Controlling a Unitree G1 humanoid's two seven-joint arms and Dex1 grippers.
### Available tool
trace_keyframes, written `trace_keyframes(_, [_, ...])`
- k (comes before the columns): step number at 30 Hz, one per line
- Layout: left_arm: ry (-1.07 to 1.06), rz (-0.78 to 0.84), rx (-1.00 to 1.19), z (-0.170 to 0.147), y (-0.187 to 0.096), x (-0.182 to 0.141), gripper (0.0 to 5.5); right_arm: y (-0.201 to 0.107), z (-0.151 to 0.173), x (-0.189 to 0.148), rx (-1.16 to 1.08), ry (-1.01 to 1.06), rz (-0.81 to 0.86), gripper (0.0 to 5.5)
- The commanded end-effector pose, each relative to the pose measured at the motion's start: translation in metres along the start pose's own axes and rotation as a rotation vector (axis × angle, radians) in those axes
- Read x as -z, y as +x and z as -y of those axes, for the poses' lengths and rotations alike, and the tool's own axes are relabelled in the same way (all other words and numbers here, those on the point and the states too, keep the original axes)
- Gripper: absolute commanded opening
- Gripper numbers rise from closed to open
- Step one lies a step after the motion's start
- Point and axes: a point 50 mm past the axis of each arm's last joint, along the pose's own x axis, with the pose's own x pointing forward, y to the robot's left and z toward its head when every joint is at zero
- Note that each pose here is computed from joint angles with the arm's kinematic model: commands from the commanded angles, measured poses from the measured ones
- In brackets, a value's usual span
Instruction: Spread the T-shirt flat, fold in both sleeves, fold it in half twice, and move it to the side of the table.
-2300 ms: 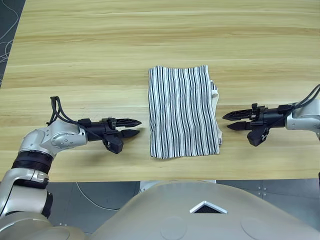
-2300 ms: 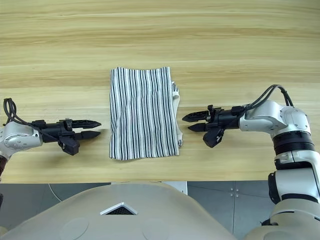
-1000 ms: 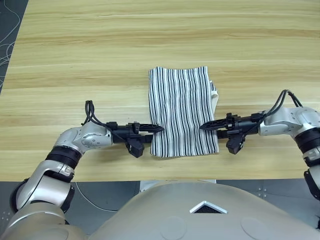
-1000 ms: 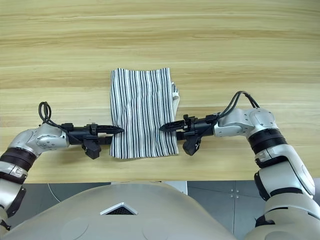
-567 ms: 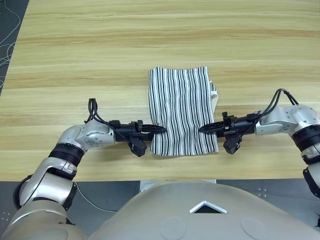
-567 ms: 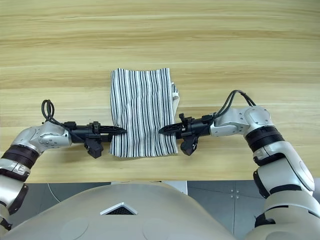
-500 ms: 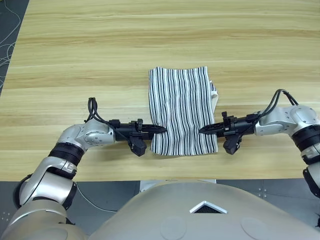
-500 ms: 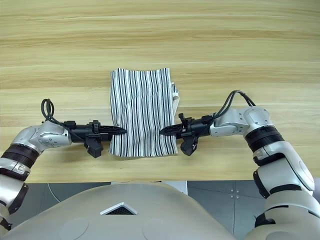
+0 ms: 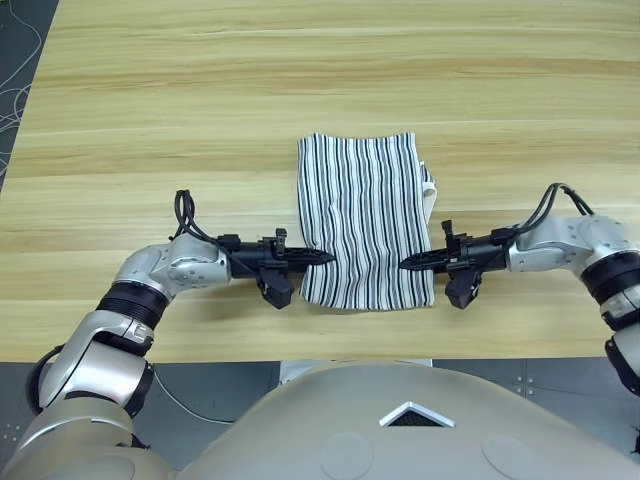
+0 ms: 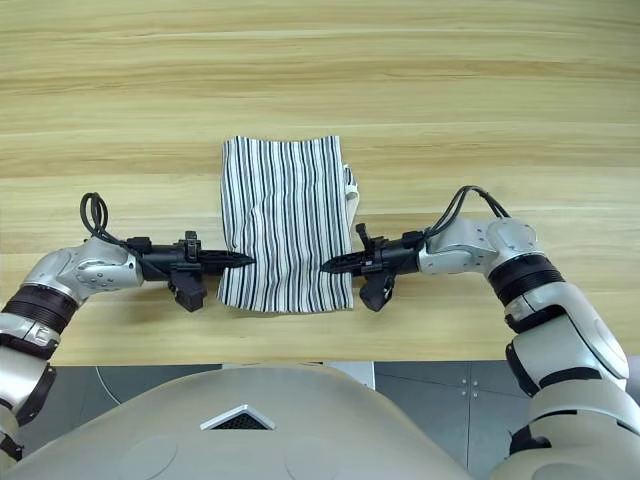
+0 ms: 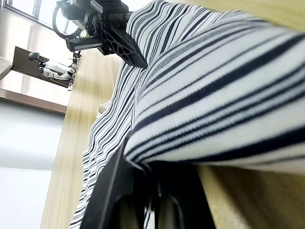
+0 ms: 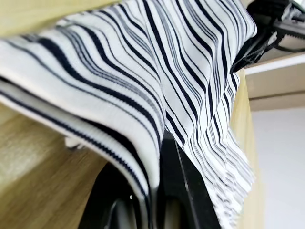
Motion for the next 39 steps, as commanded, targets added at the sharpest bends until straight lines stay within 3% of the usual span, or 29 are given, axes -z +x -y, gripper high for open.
trace_keyframes(1, [-0.178, -0.166, 0.329, 0.012, -0.009, 0.006, 0.10, -0.008, 0.006, 0.006, -0.027, 0.330, -0.054, 0.15])
trace_keyframes(4, [-0.406, -0.117, 0.410, -0.003, -0.017, -0.018, 0.10, -0.017, 0.016, 0.003, -0.066, 0.497, -0.010, 0.15])
trace_keyframes(7, [-0.625, 0.044, 0.460, -0.032, -0.028, -0.045, 0.10, -0.021, 0.019, -0.002, -0.087, 0.601, 0.044, 0.15])
trace_keyframes(11, [-0.670, -0.005, 0.450, -0.048, -0.038, -0.031, 0.10, -0.024, 0.014, -0.011, -0.132, 0.702, 0.097, 0.15])
trace_keyframes(15, [-0.688, -0.003, 0.402, -0.053, -0.030, -0.026, 0.10, -0.024, 0.011, -0.024, -0.187, 0.766, 0.149, 0.15])
trace_keyframes(26, [-0.741, 0.023, 0.434, -0.045, -0.038, -0.029, 0.10, -0.040, 0.034, -0.048, -0.185, 0.967, 0.311, 0.14])
trace_keyframes(39, [-0.881, -0.125, 0.117, -0.061, -0.028, 0.017, 0.10, -0.024, 0.042, -0.007, -0.034, 0.905, 0.115, 0.14])
